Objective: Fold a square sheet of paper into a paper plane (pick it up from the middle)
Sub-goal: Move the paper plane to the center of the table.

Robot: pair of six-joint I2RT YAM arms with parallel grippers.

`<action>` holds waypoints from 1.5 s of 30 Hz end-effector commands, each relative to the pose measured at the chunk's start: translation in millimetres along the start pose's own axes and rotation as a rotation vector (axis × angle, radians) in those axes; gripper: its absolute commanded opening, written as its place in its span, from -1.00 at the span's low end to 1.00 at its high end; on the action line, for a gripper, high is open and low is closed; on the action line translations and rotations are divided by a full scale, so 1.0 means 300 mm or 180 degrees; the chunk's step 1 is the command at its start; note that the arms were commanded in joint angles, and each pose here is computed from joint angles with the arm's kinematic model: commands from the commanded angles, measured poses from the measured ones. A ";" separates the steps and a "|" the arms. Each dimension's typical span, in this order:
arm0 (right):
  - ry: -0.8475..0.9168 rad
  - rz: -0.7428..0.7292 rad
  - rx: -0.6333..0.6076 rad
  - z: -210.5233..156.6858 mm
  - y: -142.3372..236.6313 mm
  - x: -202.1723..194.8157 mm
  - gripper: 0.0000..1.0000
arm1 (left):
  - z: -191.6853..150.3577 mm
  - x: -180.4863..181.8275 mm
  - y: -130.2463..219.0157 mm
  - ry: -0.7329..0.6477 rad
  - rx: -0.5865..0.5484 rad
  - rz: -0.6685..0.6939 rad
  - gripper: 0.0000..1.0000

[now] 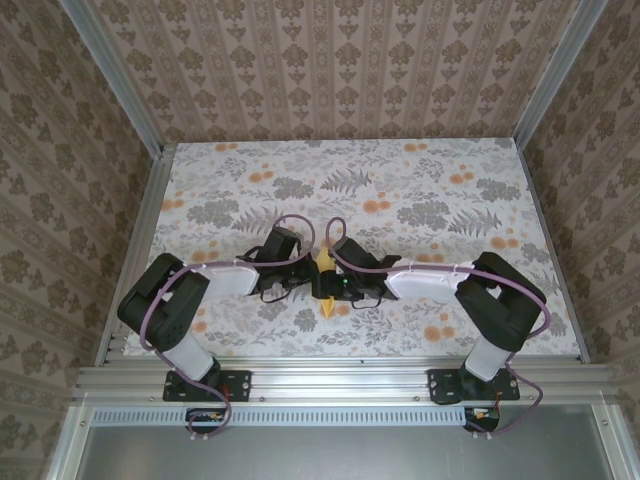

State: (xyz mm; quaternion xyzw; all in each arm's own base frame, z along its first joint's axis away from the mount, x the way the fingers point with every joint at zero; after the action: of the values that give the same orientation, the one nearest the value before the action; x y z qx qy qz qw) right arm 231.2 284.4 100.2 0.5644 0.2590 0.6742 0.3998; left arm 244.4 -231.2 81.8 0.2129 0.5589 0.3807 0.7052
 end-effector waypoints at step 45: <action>0.0315 -0.1560 -0.0576 0.171 0.114 -0.073 -0.90 | 0.064 0.143 0.196 0.0385 -0.0248 0.0298 0.03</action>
State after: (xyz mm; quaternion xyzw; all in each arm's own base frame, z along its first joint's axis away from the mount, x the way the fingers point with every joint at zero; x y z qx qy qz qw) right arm 259.7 265.8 106.0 0.4633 0.3262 0.6088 0.5552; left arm 259.0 -179.9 110.7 0.1494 0.5786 0.4182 0.6841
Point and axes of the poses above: each hand's point on the last joint's axis, 136 mm out from that joint toward the fingers, its own y axis back along the fingers, its own x axis along the line the jaws close on, z = x × y, the point moved 7 cm from there along y, back along the fingers, and after that the axes turned 5 degrees about -y, right-handed, at the moved point
